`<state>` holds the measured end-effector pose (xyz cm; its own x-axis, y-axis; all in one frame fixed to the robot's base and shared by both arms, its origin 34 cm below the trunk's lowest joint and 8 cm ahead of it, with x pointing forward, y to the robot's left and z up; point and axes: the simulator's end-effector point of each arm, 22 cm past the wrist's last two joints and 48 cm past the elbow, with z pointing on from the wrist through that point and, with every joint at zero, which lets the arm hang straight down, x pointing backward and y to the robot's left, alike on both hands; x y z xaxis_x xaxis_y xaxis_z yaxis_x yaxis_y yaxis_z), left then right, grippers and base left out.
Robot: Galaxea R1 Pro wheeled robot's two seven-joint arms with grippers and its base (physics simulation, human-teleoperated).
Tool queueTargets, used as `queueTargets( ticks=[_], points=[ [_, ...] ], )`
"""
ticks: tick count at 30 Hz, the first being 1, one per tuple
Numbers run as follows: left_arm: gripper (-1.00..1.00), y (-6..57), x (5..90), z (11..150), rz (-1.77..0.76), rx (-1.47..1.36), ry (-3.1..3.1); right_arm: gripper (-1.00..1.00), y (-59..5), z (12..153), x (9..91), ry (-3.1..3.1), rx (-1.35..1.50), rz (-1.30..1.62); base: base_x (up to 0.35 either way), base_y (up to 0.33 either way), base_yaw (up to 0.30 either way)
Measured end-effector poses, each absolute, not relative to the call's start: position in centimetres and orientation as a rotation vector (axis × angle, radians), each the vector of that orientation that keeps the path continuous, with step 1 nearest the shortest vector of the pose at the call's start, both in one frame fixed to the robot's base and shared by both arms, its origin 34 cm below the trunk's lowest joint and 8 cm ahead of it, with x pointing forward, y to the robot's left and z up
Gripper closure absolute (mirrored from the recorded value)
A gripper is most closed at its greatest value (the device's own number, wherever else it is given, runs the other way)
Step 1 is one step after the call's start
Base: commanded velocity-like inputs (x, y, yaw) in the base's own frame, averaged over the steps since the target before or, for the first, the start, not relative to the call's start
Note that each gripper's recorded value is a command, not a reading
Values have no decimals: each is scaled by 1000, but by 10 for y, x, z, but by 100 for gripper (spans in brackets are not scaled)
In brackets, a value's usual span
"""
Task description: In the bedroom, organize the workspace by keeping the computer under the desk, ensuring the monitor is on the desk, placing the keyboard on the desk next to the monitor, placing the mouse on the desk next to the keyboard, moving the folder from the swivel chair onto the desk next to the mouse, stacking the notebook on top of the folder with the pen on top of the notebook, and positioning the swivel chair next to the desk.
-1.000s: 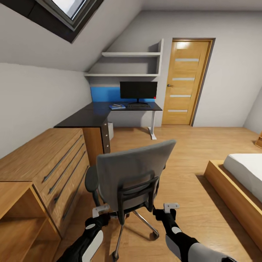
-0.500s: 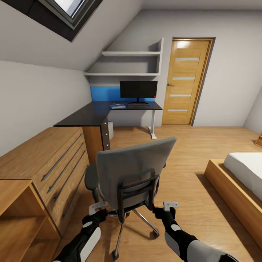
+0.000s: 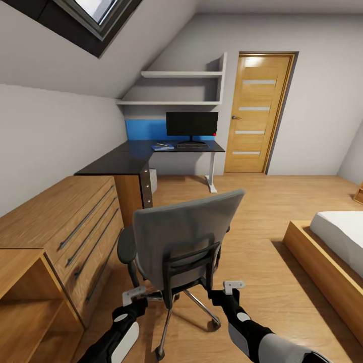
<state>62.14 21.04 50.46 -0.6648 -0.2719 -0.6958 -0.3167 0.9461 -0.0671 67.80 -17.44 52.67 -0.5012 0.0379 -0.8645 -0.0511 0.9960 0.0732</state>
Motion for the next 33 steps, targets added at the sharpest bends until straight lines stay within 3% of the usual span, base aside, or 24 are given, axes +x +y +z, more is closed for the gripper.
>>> queueTargets(
  ticks=[33],
  points=[
    [-100,212,605,452,97,-407,2358,-100,-171,473,662,2133,-37,134,0,0,0]
  ],
)
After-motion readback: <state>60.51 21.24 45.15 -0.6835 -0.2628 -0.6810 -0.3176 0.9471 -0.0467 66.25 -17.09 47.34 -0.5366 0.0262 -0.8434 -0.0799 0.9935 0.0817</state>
